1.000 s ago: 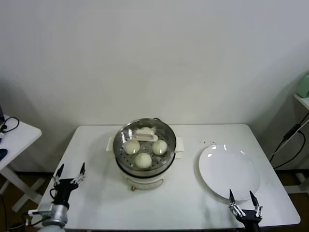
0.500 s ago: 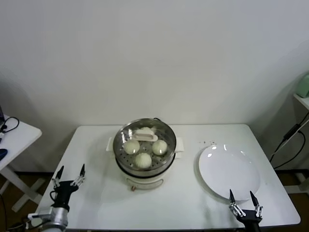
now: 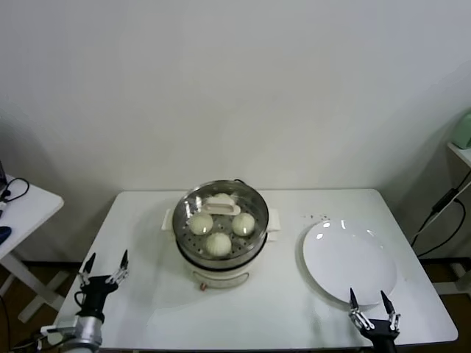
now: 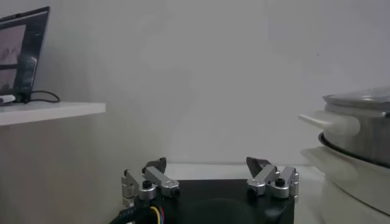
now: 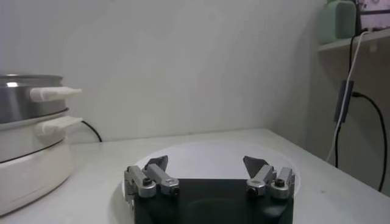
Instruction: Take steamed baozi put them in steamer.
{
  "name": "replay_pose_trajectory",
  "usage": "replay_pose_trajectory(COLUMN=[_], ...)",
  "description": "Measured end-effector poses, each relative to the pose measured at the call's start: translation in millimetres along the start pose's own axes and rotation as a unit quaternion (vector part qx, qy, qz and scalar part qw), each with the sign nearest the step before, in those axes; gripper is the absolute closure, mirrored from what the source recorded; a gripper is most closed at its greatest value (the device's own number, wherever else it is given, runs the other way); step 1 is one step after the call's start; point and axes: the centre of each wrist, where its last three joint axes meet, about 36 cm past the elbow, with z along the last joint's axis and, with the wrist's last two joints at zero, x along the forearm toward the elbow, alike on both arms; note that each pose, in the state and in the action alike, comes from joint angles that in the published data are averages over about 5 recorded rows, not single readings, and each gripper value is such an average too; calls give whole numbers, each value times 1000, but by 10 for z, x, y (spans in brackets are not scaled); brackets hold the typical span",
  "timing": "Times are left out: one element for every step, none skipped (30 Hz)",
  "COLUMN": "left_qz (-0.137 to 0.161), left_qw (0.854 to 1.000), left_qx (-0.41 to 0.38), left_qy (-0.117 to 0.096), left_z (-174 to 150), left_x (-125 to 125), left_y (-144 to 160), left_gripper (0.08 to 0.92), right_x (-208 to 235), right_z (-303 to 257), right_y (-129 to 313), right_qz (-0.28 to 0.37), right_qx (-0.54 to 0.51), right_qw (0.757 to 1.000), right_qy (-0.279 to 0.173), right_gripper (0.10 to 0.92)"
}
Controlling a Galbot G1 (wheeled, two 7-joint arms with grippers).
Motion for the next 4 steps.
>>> replay_pose_trajectory(left_qz=[0, 1, 1, 1], left_qw=[1000, 1000, 1000, 1000], left_qx=[0, 0, 0, 0], left_qy=[0, 0, 0, 0], left_z=[0, 0, 0, 0], left_x=[0, -1, -1, -1], left_y=[0, -1, -1, -1], left_gripper=[177, 177, 177, 177], right_x=[1, 2, 2, 3], right_z=[0, -1, -1, -1], right_y=[0, 0, 0, 0], right_qz=[0, 0, 0, 0], right_qx=[0, 0, 0, 0], right_qw=[1000, 1000, 1000, 1000], right_qy=[0, 0, 0, 0], right_gripper=[200, 200, 200, 200])
